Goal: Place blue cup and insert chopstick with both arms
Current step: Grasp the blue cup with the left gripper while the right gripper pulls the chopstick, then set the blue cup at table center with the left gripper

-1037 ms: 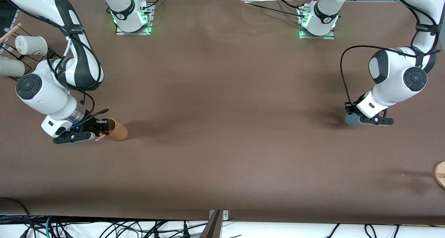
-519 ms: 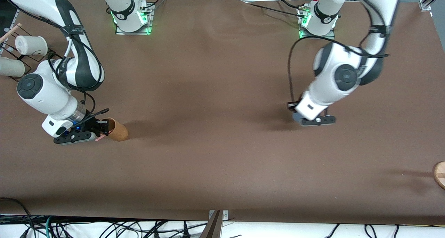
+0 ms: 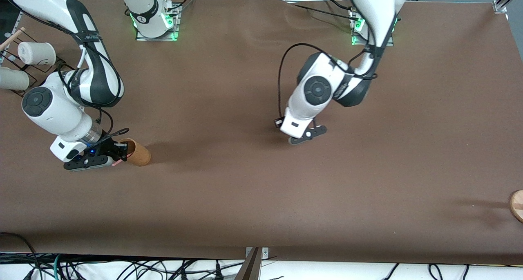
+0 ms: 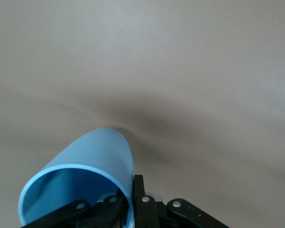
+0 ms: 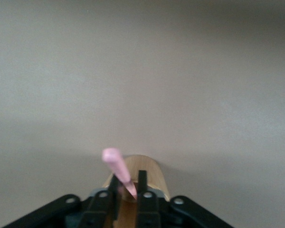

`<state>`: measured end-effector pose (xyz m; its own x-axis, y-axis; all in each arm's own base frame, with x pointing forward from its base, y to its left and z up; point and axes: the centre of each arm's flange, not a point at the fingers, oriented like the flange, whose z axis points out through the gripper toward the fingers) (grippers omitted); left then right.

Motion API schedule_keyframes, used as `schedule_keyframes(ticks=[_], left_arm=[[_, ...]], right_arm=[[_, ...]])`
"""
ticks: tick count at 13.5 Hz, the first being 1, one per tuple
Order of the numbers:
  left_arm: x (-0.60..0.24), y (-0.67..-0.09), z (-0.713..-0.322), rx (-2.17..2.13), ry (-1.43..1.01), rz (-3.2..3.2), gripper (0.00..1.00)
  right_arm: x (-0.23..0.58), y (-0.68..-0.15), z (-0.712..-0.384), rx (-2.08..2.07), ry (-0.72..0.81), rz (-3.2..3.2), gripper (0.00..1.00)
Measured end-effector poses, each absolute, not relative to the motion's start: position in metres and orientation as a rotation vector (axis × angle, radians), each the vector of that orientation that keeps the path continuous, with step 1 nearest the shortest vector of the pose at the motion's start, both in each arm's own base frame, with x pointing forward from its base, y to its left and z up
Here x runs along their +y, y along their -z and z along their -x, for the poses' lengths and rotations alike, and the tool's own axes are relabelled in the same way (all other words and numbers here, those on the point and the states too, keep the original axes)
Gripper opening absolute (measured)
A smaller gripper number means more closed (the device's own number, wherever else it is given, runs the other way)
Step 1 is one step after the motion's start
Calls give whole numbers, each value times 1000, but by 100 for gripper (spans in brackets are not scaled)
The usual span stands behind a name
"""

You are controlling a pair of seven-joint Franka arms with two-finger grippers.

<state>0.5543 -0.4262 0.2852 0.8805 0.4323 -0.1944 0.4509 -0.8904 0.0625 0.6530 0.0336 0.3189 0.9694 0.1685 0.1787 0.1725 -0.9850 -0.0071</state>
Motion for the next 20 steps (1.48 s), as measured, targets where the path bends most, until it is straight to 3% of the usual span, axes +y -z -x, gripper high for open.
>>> schedule_keyframes(ticks=[1, 9, 11, 18, 19, 20], left_arm=[[-442, -274, -551, 735, 278, -2940, 6], [-493, -244, -552, 842, 272, -2925, 6], [-493, -244, -553, 845, 269, -2924, 19], [-484, -286, -572, 861, 287, -2868, 91], [-469, -309, -581, 814, 299, -2881, 99], [-443, -337, -594, 720, 313, -2902, 100]], right_arm=[[34, -319, -653, -268, 281, 3095, 7], [35, -347, -658, -278, 358, 3089, 7], [36, -370, -657, -282, 382, 3088, 7], [41, -510, -645, -305, 328, 3096, 7], [41, -525, -643, -296, 326, 3097, 7], [41, -537, -641, -265, 321, 3099, 7]])
